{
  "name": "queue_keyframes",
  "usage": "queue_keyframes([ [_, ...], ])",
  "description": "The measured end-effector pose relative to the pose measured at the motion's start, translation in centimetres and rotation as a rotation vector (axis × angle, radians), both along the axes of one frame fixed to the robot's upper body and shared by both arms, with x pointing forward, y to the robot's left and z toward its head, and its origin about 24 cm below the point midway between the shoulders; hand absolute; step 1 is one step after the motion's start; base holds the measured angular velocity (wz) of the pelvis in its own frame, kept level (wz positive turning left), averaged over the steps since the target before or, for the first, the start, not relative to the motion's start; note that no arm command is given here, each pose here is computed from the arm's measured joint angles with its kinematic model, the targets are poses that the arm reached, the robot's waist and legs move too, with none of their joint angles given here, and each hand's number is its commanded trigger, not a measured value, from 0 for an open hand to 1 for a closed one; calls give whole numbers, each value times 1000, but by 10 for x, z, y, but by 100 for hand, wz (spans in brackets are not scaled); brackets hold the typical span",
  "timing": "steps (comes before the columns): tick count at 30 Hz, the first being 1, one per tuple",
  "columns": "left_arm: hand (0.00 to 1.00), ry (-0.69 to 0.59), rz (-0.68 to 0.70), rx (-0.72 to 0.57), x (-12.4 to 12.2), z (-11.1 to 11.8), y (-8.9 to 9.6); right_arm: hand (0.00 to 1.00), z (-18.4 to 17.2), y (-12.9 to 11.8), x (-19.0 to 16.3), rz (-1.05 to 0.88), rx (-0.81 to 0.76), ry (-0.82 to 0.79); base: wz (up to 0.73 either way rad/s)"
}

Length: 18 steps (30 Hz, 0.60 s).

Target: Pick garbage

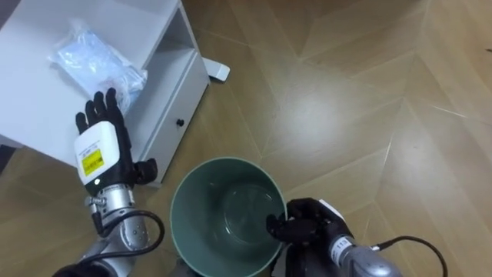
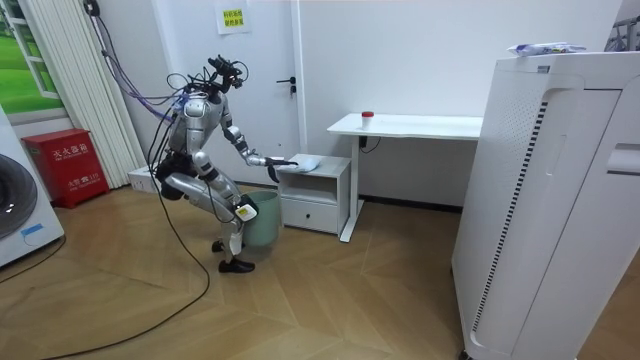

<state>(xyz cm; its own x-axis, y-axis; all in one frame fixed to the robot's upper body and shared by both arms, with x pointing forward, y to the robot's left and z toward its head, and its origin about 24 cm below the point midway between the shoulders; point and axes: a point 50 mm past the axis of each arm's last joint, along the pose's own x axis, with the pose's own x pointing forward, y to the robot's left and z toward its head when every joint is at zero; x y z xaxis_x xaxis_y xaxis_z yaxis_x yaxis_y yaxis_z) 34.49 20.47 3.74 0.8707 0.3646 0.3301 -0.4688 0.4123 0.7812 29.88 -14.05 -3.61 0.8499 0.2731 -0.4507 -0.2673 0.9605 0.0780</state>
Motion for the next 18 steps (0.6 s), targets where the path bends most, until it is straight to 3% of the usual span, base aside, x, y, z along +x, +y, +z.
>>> queue_keyframes([
  [3,0,21,-15,6,1,-1,-1,100,1,-3,1,-8,8,2,2],
  [4,5,34,-22,6,1,-2,-2,100,1,-4,1,-10,9,2,0],
  [6,26,48,-35,9,1,-2,-3,100,1,-4,1,-15,17,4,0],
  [7,78,56,-43,9,3,-2,-3,100,1,-4,1,-15,17,4,0],
  [8,100,59,-46,10,4,0,-4,100,1,-4,1,-14,18,4,0],
  [12,100,26,-28,17,7,6,-3,100,1,-5,1,-14,16,4,0],
  [18,100,-42,12,65,16,30,12,100,1,-5,1,-14,14,4,0],
])
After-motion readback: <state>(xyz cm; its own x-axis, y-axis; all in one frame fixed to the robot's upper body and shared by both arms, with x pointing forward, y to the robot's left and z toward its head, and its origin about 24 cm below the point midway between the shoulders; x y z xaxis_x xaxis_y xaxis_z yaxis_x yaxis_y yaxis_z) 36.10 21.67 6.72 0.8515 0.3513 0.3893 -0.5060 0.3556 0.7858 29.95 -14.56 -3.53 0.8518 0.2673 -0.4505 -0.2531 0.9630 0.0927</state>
